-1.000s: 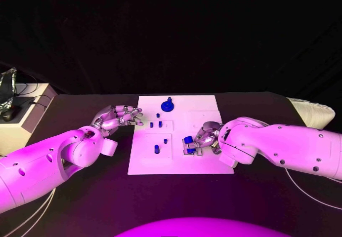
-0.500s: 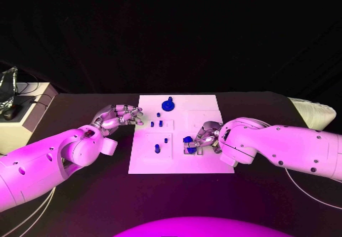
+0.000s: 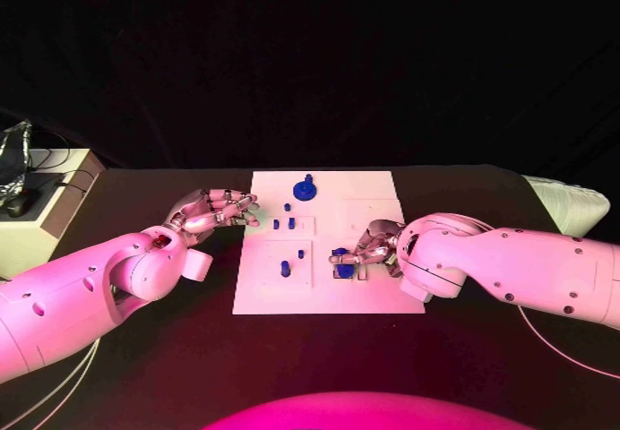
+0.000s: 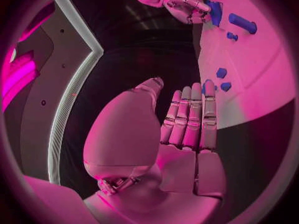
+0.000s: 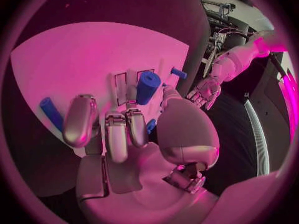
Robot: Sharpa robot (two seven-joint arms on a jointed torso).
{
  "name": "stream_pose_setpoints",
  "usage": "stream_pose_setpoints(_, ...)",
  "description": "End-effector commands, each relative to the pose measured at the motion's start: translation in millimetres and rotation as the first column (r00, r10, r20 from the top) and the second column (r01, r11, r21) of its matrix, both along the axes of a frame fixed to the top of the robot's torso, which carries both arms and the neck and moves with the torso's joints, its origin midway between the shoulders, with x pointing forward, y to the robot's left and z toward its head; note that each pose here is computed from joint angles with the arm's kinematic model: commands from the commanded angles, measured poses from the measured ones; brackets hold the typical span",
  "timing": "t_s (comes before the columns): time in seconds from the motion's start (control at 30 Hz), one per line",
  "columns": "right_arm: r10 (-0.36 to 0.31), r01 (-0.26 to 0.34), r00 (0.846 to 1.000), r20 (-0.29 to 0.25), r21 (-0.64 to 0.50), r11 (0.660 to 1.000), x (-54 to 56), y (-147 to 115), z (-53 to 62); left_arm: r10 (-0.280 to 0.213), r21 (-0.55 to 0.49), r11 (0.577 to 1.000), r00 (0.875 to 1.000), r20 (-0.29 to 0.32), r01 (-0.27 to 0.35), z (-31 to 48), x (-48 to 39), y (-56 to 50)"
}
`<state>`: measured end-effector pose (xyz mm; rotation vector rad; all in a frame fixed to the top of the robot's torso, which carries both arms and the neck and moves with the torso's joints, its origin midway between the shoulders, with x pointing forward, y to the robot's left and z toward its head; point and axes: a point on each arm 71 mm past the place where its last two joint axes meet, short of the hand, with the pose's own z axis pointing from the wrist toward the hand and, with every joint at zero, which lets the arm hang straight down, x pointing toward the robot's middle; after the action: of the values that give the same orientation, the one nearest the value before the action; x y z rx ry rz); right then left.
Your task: Assemble the parts on the task board
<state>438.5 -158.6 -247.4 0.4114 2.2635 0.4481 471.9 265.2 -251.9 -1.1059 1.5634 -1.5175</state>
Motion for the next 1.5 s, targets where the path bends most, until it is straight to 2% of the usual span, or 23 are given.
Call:
stream_pose_setpoints(0.03, 0.02, -0.02, 1.0, 0.014, -0.015, 1.0, -1.7, 0, -0.3, -0.023, -0.01, 1.0, 1.0, 0.001, 0.023, 0.6, -0.9, -3.0)
stream_pose_setpoints(0.77, 0.004, -0.007, 0.998, 0.057, 0.056, 0.998, -16.8, -27, 11.1, -0.02, -0.011, 1.0, 1.0, -0.005, 0.02, -0.3, -1.3, -2.4)
stream_pose_setpoints(1.0, 0.037, -0.039, 0.999, 0.039, 0.059, 0.997, -21.4, -34, 15.1, -0.02, -0.012, 1.0, 1.0, -0.007, 0.02, -1.2, -1.3, -3.0)
stream_pose_setpoints(1.2, 0.054, -0.055, 0.998, 0.02, 0.068, 0.996, -22.4, -32, 14.4, -0.024, -0.013, 1.0, 1.0, -0.012, 0.024, -2.8, -1.1, -3.8)
stream_pose_setpoints(1.5, 0.019, -0.021, 0.998, 0.057, 0.038, 0.999, -18.3, -31, 14.0, -0.026, -0.014, 1.0, 0.999, -0.021, 0.026, -6.0, -2.7, -4.6)
